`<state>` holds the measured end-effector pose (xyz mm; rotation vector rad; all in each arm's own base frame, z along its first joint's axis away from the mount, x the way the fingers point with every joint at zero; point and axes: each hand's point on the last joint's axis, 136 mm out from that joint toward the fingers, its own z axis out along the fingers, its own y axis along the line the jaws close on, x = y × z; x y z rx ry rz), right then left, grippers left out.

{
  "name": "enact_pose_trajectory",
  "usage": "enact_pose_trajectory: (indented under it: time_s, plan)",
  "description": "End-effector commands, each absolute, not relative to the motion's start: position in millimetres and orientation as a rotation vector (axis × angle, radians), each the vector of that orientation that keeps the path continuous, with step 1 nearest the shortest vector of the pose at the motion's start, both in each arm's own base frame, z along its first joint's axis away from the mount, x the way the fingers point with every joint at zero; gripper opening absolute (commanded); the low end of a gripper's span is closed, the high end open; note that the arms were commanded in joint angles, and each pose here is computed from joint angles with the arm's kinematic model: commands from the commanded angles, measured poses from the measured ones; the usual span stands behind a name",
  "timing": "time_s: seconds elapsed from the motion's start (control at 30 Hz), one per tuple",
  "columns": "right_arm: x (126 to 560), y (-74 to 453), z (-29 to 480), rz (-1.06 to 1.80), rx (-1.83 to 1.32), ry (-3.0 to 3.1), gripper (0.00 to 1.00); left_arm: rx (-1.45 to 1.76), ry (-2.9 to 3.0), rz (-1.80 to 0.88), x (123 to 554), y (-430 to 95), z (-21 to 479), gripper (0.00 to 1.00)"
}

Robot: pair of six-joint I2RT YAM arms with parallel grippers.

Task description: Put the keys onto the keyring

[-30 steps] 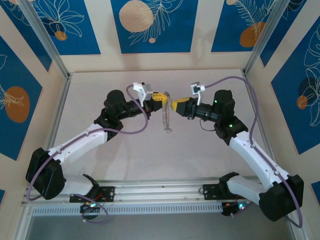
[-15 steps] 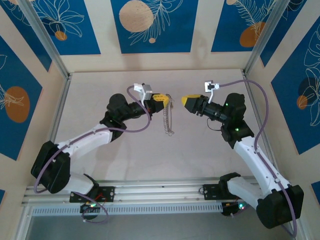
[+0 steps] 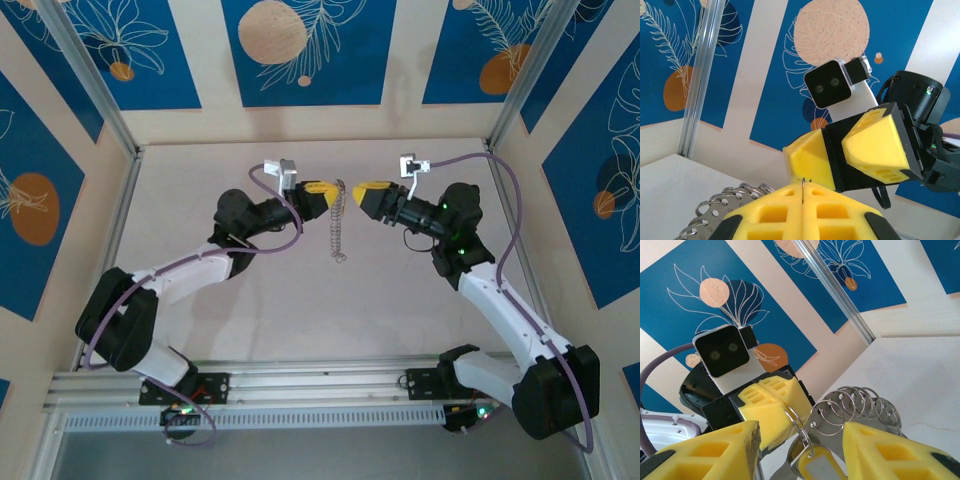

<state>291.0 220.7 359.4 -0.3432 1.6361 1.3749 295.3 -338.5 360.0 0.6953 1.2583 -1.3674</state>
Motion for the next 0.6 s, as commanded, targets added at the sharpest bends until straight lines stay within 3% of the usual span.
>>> enact_pose_trajectory:
  time_s: [0.0, 0.17, 0.57]
  plan:
    - [288.1, 227.9, 360.0, 1.405, -0.374, 1.609, 0.48, 0.691, 1.167, -1.393, 290.5, -332.4, 378.9, 0.0]
    - [288.6, 237.2, 355.7, 1.426, -0.391, 1.618, 0.44, 0.685, 1.165, -1.394, 291.7, -332.1, 379.0, 0.0]
    - [286.8, 243.2, 349.7, 1.435, -0.4, 1.635, 0.21, 0.679, 1.165, -1.405, 291.9, -332.2, 377.0, 0.0]
